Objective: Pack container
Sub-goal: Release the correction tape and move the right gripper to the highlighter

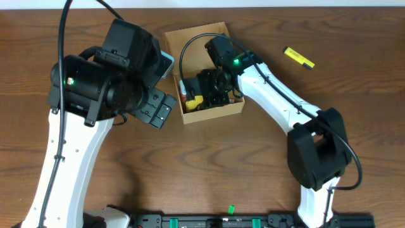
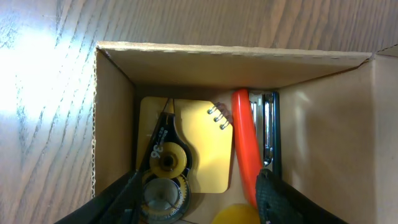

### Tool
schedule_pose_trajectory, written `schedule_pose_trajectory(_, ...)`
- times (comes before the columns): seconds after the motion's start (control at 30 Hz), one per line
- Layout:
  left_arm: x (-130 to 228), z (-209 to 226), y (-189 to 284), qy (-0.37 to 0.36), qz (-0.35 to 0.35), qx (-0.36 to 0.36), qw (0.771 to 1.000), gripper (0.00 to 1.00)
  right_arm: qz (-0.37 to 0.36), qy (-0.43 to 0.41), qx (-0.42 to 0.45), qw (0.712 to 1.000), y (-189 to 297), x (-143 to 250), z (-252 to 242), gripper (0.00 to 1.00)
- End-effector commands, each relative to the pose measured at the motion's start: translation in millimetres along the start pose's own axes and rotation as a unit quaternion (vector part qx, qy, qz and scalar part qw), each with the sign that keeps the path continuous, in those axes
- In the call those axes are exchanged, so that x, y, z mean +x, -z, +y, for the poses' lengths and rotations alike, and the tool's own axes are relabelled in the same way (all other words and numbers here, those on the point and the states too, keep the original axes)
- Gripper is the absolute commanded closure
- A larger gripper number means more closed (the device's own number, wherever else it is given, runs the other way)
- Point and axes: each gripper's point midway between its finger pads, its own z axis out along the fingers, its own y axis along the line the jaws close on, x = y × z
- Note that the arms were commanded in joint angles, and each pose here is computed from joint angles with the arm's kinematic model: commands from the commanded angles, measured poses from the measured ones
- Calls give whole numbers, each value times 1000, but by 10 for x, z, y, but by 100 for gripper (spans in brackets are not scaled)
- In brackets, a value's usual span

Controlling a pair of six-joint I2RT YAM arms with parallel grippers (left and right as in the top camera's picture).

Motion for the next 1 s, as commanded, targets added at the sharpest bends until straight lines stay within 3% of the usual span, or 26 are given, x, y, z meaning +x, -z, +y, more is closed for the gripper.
schedule_pose_trajectory(0.0, 47, 3, 69, -3, 0, -2, 1000, 5, -8, -1, -9, 1000, -42, 15, 29, 43)
schedule_pose_trajectory(0.17, 47, 3, 69, -3, 0, -2, 1000, 5, -17, -51, 27, 998, 139, 8, -174, 40)
schedule_pose_trajectory(0.37, 47, 3, 69, -3, 0, -2, 1000, 5, -50, -65, 124, 989, 806, -150, -653, 41)
schedule_pose_trajectory(0.43, 47, 3, 69, -3, 0, -2, 1000, 5, -60, -67, 162, 983, 1066, -147, -821, 16)
schedule_pose_trajectory(0.53, 47, 3, 69, -3, 0, -3, 1000, 5, -73, -86, 215, 970, 1405, -60, -1055, 12)
schedule_pose_trajectory(0.6, 47, 3, 69, -3, 0, -2, 1000, 5, -80, -110, 247, 959, 1591, 76, -1198, 11)
schedule_pose_trajectory(0.67, 47, 3, 69, -3, 0, -2, 1000, 5, -87, -153, 272, 946, 1756, 277, -1317, 1)
schedule_pose_trajectory(0.97, 47, 3, 69, -3, 0, -2, 1000, 5, -67, -264, 317, 909, 2102, 1065, -1458, 1)
